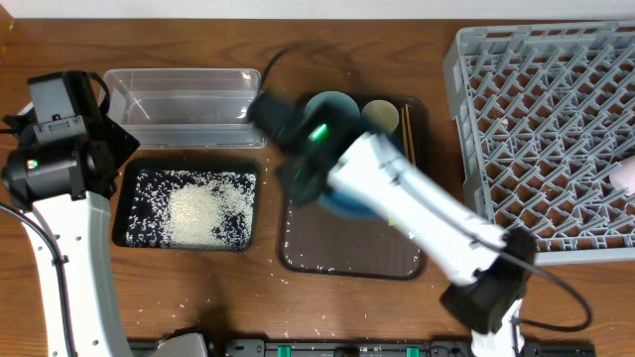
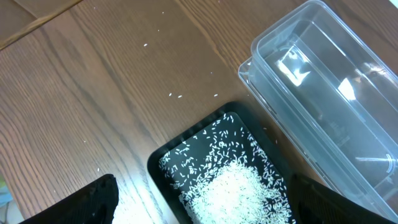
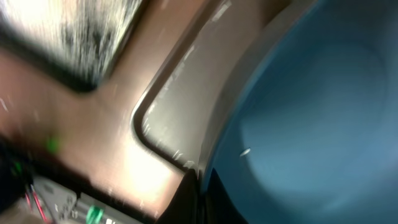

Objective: Sort waste into correct bins and load items into the dishwasher rack
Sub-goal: 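Lift the blue bowl with the right gripper and place it in the rack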

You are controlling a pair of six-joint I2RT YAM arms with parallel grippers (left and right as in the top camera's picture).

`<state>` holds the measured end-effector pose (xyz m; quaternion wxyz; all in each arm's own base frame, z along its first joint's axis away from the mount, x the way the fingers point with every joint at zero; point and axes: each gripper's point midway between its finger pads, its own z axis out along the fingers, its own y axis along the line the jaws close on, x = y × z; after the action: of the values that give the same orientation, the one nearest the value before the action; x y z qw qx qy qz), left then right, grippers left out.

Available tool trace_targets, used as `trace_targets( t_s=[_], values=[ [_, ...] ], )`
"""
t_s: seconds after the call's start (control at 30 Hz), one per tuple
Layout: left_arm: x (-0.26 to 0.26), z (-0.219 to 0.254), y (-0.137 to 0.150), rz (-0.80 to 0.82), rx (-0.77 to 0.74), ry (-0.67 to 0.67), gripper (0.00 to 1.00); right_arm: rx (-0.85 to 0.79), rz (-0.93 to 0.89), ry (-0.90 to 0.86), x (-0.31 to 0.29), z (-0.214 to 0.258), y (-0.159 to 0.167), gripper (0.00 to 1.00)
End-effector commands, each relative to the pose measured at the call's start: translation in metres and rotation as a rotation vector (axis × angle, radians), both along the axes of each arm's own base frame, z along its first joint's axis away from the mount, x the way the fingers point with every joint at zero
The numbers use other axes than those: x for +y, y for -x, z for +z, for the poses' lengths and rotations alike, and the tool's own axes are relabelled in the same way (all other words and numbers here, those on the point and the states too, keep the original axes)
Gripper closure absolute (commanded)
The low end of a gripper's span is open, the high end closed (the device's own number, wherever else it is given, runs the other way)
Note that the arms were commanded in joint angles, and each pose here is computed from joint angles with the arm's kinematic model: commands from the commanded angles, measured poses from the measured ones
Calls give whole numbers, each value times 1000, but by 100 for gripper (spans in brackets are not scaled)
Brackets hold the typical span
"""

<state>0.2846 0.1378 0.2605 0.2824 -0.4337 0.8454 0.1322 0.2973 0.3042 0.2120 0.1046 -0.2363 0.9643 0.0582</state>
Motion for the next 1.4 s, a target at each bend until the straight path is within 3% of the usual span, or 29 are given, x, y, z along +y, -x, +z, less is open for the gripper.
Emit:
trace_targets(
  t_s=[0.0,0.17,0.33,0.47,0.6,0.73,0.93,1.37],
  values=[
    [2,1,0,13,-1,-1,12,-140,-87,-28,-59,42,-66,99],
    [2,0,0,13,-1,-1,12,-235,-332,-137,-175,74,-142,99],
    [2,1,0,13,-1,-1,11,-244,-339,-421,-259,77,-181,99],
    [2,0,0,13,-1,-1,11,-263,-355,-695,-310,80,-201,99],
    [2,0,0,13,-1,-1,12,-328,-233,-1072,-346,95,-215,99],
    [2,0,0,13,-1,-1,12,-314,-162,-1325,-372,94,-226,99],
    [2,0,0,13,-1,-1,12,-158,-302,-1409,-391,58,-250,99],
    [2,0,0,13,-1,-1,12,-60,-458,-1456,-415,52,-241,99]
  ],
)
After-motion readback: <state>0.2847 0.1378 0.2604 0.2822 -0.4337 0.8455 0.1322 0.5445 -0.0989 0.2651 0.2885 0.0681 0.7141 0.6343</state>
